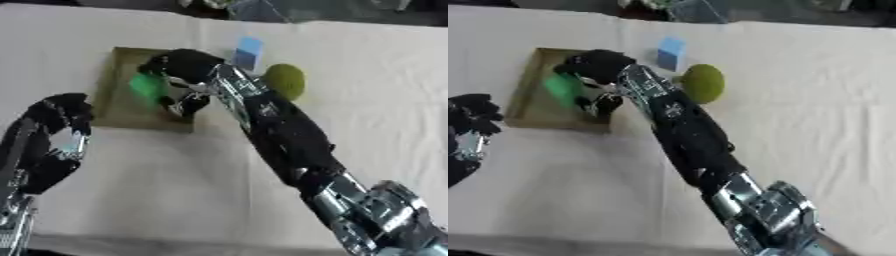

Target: Pick up objects on the table and place them in the box.

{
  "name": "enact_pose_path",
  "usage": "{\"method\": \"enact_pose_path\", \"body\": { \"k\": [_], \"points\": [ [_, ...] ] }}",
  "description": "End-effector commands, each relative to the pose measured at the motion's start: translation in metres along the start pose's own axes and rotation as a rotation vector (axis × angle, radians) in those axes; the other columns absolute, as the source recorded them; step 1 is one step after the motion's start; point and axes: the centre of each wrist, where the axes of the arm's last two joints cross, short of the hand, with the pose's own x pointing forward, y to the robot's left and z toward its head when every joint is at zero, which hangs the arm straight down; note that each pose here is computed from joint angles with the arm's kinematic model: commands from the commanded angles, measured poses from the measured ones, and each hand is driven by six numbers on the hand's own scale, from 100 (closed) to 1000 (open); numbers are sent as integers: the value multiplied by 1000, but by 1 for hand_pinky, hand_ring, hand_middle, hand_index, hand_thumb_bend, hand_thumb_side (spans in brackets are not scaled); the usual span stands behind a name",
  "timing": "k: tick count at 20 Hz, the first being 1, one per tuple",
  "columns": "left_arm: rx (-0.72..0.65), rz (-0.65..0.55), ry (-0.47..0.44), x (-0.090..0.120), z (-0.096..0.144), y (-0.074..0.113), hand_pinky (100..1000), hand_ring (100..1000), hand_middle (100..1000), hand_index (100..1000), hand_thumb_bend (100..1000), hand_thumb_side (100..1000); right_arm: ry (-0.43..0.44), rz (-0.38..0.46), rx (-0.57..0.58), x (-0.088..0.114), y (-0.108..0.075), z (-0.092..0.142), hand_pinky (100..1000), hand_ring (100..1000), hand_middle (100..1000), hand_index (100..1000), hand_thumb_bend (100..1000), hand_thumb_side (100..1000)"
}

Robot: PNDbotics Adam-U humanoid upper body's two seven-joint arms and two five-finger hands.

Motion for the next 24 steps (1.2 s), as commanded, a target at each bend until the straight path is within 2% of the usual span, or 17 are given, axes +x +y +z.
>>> {"method": "enact_pose_path", "body": {
  "k": [1,7,17,20,24],
  "points": [
    [7,-6,-31,7,-4,4,548,626,610,776,100,366,14,51,-73,-1,-18,-3,861,865,874,1000,100,265],
    [10,-8,-29,7,-4,4,548,626,610,776,100,366,17,65,-76,-7,-22,-1,871,876,888,1000,100,280],
    [13,-8,-29,7,-4,5,549,626,610,776,100,366,-31,110,-2,-8,-22,0,885,904,920,1000,100,314],
    [13,-9,-29,7,-4,5,549,626,610,776,100,366,-38,120,-15,-9,-27,0,885,905,921,1000,100,311],
    [16,-11,-26,7,-3,6,550,625,610,776,100,365,-56,143,-54,-15,-45,4,887,907,924,1000,100,308]
  ]
}}
